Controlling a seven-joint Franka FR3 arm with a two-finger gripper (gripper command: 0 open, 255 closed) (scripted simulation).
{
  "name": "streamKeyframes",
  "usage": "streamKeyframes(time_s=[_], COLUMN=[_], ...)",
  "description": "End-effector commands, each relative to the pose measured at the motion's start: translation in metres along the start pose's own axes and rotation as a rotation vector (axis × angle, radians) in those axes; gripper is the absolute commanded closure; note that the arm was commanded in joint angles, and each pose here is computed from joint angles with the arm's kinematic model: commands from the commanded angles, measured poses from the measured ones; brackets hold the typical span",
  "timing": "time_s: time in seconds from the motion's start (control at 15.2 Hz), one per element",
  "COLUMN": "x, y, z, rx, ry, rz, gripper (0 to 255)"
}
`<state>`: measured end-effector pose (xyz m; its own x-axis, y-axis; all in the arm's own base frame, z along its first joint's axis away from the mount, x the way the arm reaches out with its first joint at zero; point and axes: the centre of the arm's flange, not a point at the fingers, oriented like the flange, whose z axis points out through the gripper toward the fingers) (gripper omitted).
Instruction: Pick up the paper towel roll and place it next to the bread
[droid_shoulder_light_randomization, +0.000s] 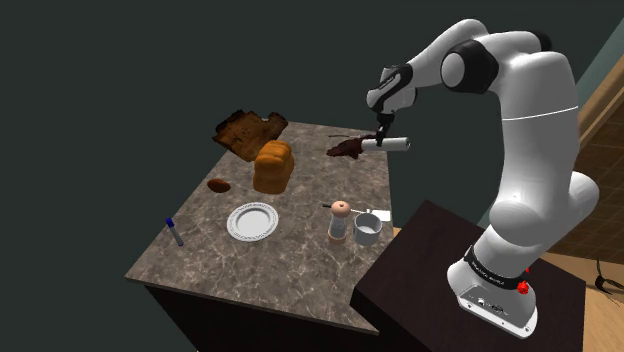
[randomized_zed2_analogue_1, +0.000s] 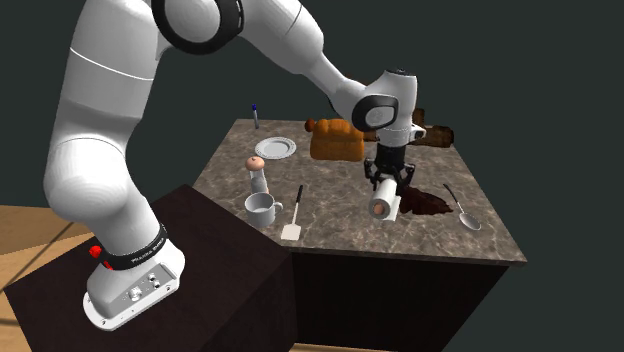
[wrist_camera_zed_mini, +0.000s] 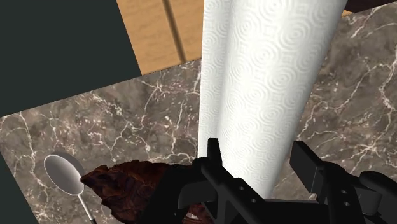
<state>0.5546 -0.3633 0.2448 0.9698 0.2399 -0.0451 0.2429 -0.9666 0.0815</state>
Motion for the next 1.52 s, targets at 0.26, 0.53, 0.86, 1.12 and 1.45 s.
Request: streamKeyframes(time_s=[0.26, 0.53, 0.86, 1.12, 1.45], x=[-0.002, -0.003, -0.004, 0.016, 0.066], y=[0.003, 0.004, 0.007, -0.01, -0.052], z=[-0.032, -0.053, -0.079, -0.09, -0.096], rx=[0.0, 0.0, 0.0, 0.0, 0.0], ry=[0.0, 0.0, 0.0, 0.0, 0.0], rz=[0.0, 0.0, 0.0, 0.0, 0.0], gripper=[255, 255, 255, 255, 255])
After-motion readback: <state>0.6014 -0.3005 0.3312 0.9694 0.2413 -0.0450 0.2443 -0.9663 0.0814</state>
